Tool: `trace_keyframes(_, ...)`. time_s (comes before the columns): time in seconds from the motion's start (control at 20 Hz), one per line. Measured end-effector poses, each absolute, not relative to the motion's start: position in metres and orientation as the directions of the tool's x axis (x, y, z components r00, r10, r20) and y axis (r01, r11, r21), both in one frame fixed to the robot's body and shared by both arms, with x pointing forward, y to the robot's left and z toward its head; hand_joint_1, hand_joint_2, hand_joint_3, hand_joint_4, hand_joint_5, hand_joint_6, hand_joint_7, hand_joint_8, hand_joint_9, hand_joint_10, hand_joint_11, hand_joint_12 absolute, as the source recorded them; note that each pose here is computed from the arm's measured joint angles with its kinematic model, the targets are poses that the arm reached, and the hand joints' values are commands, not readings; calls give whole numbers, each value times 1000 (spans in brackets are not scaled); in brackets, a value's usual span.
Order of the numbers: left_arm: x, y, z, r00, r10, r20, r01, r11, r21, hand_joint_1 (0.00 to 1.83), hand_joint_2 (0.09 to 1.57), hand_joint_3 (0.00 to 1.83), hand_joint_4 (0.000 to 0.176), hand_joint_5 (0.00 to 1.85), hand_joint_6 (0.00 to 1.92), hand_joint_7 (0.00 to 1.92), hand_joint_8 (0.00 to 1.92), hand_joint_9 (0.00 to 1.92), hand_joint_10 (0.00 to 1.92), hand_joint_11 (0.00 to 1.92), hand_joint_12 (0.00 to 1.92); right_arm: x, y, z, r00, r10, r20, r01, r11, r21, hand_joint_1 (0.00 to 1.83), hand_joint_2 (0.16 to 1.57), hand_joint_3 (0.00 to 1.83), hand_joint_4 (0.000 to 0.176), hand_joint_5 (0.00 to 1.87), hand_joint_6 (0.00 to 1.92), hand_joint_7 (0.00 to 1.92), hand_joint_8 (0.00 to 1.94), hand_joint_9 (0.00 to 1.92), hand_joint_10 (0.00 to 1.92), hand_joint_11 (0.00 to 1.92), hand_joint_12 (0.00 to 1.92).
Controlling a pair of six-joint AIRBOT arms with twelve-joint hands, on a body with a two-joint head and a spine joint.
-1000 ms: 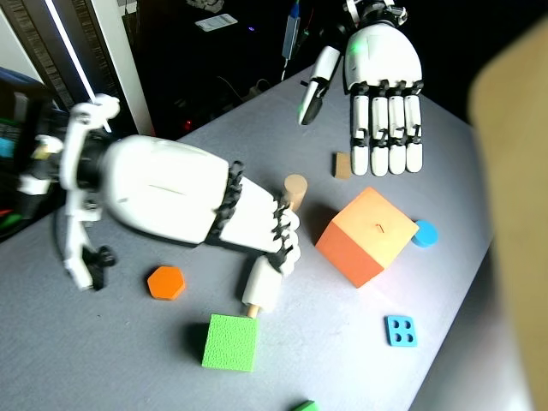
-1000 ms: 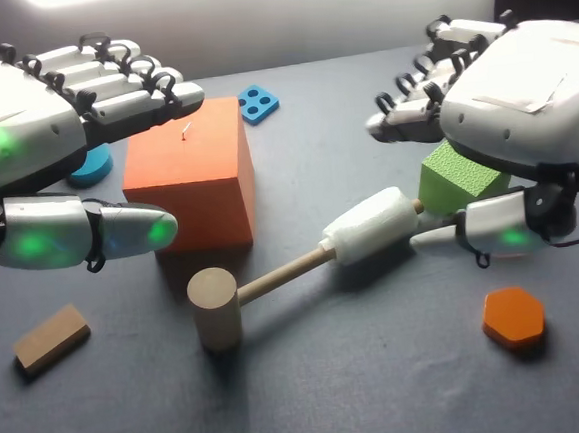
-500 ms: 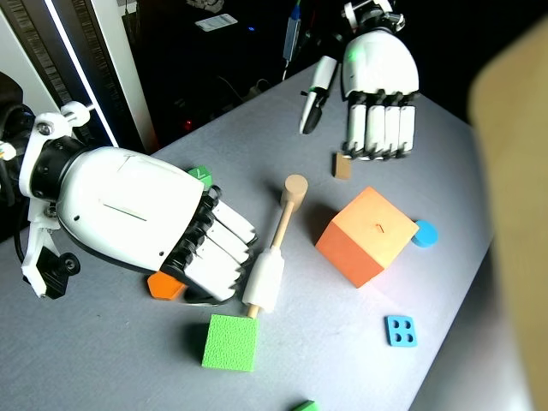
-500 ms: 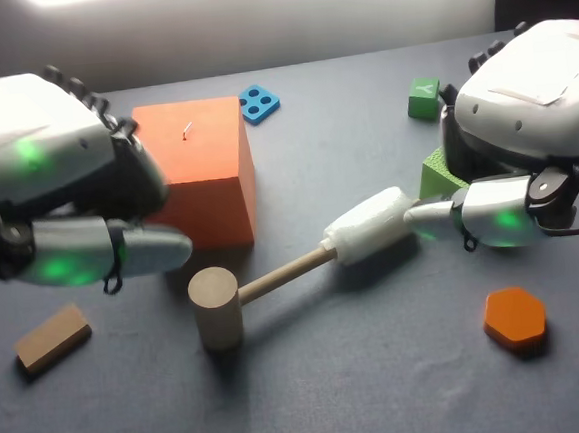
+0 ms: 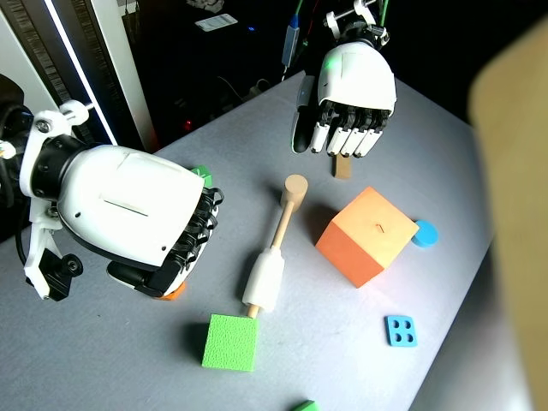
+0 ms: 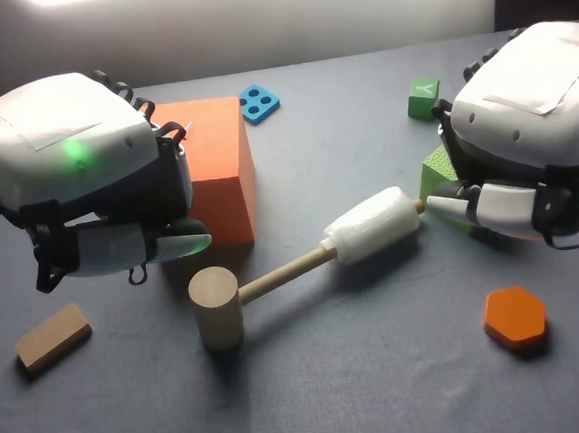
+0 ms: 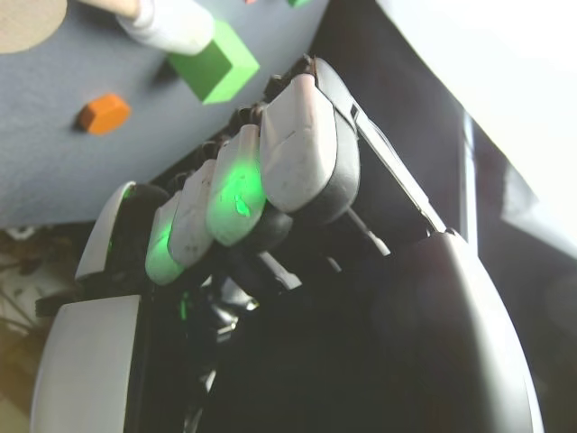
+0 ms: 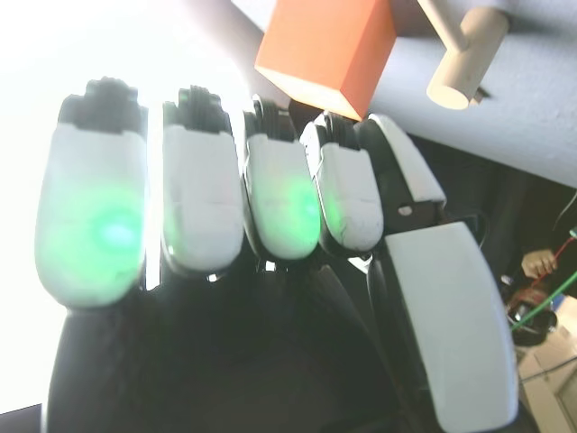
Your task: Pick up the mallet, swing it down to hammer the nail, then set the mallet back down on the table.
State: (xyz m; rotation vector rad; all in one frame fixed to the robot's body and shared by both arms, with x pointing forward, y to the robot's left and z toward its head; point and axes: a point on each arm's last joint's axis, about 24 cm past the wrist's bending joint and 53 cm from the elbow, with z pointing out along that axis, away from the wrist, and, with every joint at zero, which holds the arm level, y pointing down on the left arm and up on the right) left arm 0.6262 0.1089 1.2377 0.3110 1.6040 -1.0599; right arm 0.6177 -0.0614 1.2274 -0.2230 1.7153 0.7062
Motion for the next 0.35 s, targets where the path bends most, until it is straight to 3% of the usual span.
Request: trace_keyframes(0.35, 626, 110, 1238, -331, -329, -884, 688, 558, -465, 1110, 1394, 0, 176, 1453, 1921, 1477, 1921, 1455, 1921, 1468, 1921, 613, -57, 1228, -229, 193, -954, -547, 785, 290, 772, 1447, 0, 148, 1542, 1921, 1594, 1941, 1607, 1921, 1682, 1921)
